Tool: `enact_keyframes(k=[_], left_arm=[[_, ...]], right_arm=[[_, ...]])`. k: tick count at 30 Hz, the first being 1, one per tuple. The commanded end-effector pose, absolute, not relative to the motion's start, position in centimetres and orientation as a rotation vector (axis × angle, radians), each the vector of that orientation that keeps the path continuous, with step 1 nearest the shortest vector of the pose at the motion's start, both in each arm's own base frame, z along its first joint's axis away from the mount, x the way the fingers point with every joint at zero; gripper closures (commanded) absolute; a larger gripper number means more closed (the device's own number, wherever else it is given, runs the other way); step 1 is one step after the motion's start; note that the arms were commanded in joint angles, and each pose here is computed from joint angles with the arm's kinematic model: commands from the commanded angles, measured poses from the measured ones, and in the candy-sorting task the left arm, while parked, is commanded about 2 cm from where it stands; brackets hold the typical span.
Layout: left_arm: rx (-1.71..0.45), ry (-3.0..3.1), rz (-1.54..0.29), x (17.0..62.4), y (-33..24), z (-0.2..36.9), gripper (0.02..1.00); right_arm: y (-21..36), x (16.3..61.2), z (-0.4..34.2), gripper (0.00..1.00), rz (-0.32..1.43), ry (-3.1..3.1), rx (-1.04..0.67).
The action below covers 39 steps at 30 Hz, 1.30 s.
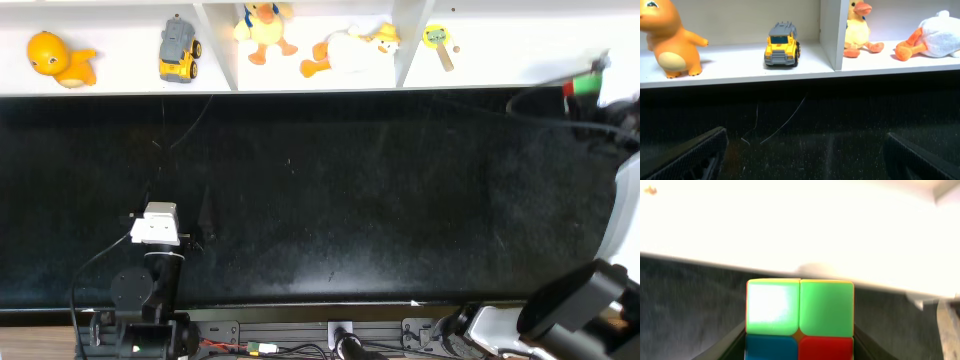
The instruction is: Store Toys
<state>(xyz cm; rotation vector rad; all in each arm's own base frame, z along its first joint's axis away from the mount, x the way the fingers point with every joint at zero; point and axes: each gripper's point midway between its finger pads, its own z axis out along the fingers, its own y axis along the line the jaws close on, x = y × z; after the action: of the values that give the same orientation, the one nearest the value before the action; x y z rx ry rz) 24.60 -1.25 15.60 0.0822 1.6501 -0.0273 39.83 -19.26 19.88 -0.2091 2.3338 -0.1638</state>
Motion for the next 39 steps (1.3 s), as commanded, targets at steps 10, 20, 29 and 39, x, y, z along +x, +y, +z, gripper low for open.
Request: enact_keyframes(k=[10, 20, 29, 39], left_arm=[[0.090, 1.644, -0.009, 24.6, -1.1, 15.7, 0.023], [0.090, 1.644, -0.009, 24.6, -1.1, 15.7, 0.020], [0.090, 1.644, -0.009, 24.6, -1.1, 15.7, 0.020], [0.090, 1.644, -0.009, 24.6, -1.1, 15.7, 0.020]], right_arm=[[-15.8, 48.4, 18.7, 0.549, 0.015, 2.364, -0.219], [-14.4, 50.4, 16.2, 0.511, 0.093, 2.408, -0.189], [-14.6, 50.4, 16.2, 0.005, 0.086, 2.410, -0.176], [-14.0, 46.4, 19.6, 0.005, -0.052, 2.397, -0.149]])
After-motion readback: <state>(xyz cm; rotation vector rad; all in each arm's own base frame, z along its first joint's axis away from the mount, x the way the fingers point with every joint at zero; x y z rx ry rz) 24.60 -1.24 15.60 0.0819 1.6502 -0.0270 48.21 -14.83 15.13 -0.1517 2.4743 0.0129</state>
